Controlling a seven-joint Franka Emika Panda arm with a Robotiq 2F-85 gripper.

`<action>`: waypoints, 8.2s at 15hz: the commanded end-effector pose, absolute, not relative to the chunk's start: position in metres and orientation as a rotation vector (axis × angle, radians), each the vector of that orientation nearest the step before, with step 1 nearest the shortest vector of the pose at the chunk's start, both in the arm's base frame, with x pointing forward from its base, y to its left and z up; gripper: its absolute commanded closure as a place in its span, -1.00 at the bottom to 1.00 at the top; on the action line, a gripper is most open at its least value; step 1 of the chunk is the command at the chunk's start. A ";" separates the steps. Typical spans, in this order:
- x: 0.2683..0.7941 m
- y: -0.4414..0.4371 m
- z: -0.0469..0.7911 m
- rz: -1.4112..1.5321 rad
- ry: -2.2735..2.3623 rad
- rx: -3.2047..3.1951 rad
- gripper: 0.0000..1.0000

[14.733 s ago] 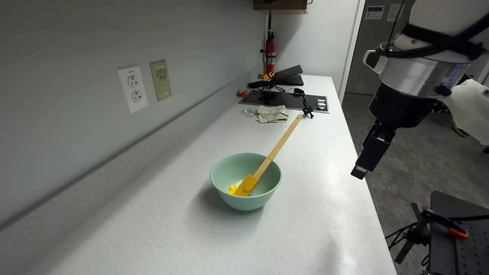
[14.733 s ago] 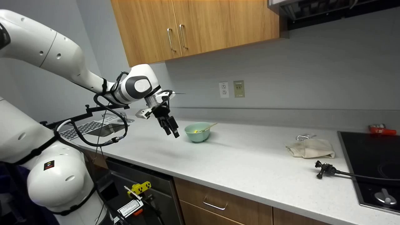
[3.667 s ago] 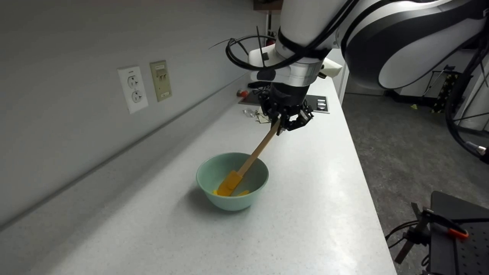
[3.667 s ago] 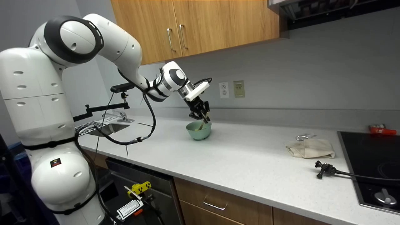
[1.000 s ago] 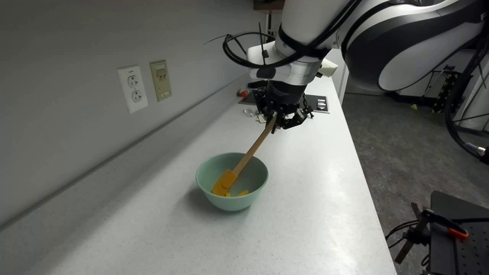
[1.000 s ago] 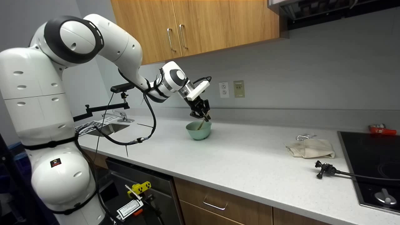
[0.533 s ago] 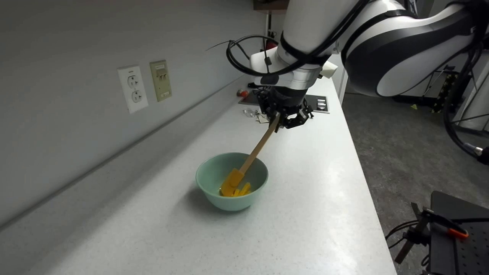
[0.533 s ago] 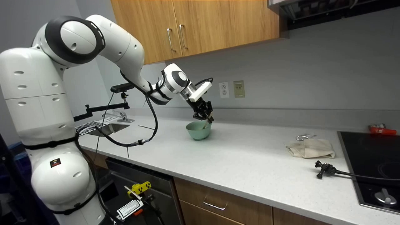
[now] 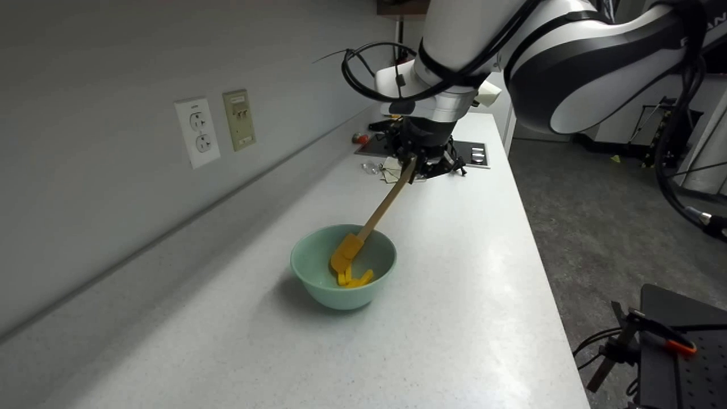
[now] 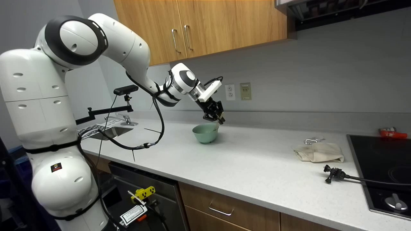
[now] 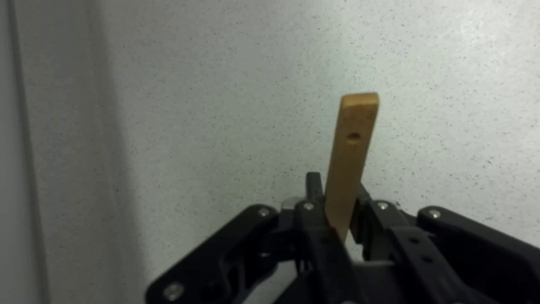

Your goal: Use the wooden spoon to mix in the bowl

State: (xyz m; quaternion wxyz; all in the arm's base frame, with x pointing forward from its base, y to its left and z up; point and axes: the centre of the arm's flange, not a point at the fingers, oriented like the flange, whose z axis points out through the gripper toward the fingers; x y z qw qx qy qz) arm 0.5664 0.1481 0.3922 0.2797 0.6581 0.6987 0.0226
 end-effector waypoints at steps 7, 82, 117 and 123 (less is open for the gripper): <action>0.562 0.153 0.384 0.071 1.872 1.720 0.91; 0.543 0.200 0.401 0.107 1.901 1.950 0.91; 0.547 0.215 0.374 0.234 1.813 1.736 0.91; 0.540 0.206 0.381 0.161 1.905 1.690 0.91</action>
